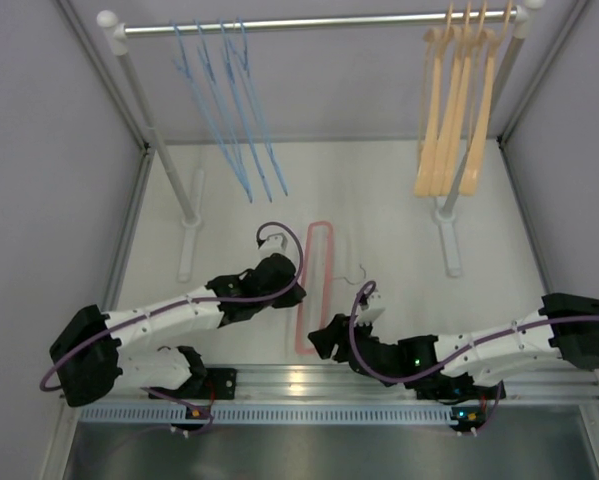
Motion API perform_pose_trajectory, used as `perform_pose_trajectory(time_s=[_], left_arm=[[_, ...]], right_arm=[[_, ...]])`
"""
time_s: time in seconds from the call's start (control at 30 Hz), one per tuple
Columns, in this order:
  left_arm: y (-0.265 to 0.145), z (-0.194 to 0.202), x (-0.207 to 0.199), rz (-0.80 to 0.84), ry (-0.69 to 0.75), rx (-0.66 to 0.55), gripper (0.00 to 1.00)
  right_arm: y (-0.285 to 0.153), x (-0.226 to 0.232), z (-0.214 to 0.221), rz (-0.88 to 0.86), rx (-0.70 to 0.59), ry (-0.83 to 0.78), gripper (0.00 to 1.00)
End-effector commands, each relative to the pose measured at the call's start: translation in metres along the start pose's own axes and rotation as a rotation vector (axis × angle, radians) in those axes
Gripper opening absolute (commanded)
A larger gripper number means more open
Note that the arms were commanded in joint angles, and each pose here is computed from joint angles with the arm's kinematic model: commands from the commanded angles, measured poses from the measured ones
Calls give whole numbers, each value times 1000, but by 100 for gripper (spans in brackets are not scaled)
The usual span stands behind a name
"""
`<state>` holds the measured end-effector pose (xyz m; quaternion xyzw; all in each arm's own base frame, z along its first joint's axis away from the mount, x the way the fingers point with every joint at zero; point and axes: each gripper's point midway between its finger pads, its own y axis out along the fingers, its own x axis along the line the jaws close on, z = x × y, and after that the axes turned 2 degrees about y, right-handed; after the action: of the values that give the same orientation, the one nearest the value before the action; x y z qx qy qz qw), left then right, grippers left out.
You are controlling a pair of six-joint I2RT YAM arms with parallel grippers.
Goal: Organize the hangers
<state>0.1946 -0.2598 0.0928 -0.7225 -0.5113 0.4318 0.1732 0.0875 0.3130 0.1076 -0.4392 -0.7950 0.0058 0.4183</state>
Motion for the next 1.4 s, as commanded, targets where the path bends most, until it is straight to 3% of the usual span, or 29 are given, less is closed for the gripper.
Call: perform_pose_trajectory(time_s=[0.0, 0.1, 0.3, 0.47, 0.53, 0.57, 0.63, 0.67, 0.73, 0.77, 1.13, 1.37], left_arm=[[-7, -15, -15, 75, -36, -51, 0], [-8, -14, -14, 80, -38, -49, 0], [-15, -17, -16, 106, -24, -60, 1], [-22, -19, -16, 126, -23, -77, 7], [-25, -20, -15, 129, -22, -85, 19], [-30, -24, -16, 137, -24, -99, 33], [-35, -27, -11, 120, -23, -117, 49], [-41, -31, -11, 127, -28, -137, 59], [-46, -39, -6, 110, -36, -173, 64], [-50, -41, -2, 99, -39, -179, 67], [-97, -69, 17, 105, -105, -321, 71], [-105, -66, 29, 97, -108, -340, 71]], right_arm=[[4, 35, -11, -88, -30, 117, 56], [7, 39, -13, -93, -47, 112, 48], [4, 48, -26, -41, -97, 61, 0], [3, 48, -30, 4, -115, 14, 0], [4, 40, -29, 52, -118, -35, 0], [1, 52, -32, 46, -123, -35, 0], [-1, 40, -34, 128, -139, -119, 0], [-5, 58, -41, 119, -147, -110, 0], [-8, 47, -44, 207, -170, -208, 0], [-12, 65, -55, 201, -186, -187, 0], [-41, 66, -113, 313, -255, -306, 0], [-65, 103, -190, 293, -310, -392, 0]])
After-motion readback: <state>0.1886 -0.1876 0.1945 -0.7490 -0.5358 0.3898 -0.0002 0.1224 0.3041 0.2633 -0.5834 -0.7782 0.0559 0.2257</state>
